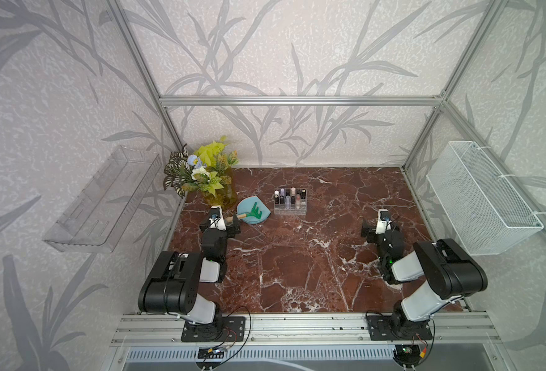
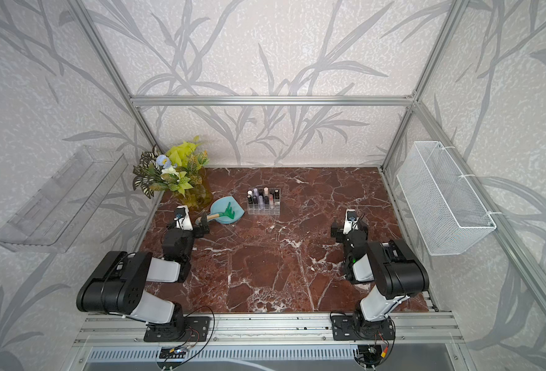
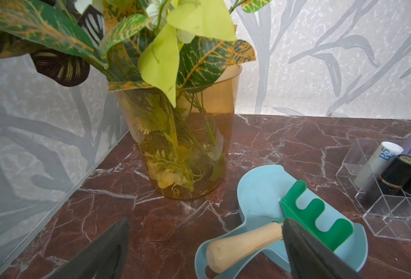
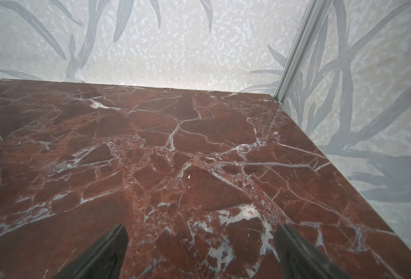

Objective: Arrange the lipsticks in the organizer
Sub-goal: Reset both arms

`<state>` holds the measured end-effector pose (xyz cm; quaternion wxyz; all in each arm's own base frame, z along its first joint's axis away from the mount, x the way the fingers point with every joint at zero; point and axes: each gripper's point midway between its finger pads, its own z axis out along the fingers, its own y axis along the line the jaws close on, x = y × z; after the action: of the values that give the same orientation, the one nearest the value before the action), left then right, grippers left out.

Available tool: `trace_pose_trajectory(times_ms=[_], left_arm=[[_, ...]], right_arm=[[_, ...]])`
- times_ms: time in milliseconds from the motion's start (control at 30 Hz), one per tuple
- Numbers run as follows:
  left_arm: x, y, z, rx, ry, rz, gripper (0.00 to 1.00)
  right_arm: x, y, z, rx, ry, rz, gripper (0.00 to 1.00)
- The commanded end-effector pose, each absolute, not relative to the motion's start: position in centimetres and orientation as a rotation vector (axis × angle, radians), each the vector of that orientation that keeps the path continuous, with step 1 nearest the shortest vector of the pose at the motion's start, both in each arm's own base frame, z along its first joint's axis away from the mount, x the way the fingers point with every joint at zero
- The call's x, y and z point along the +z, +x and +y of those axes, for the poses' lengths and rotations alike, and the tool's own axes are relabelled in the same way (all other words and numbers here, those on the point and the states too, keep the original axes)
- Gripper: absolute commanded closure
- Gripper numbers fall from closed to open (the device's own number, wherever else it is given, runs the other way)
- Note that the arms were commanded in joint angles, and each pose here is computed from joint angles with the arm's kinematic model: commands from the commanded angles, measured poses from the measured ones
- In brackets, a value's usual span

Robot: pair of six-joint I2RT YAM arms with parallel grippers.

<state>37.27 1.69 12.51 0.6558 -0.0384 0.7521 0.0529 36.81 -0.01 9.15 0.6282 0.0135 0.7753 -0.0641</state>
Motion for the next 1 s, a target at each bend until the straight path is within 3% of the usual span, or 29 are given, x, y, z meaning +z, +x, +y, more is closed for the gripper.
trace_pose_trajectory(times_ms=[0, 967], left_arm=[[12.8, 37.5, 1.9, 0.144, -0.095, 1.696, 0.0], [12.9, 37.6, 1.9, 0.141, -0.095, 1.694, 0.0]], right_arm=[[10.4, 37.0, 0.3, -0.139, 0.015, 1.717, 0.01], [9.9, 38.6, -0.2, -0.121, 0.038, 1.8, 0.01]])
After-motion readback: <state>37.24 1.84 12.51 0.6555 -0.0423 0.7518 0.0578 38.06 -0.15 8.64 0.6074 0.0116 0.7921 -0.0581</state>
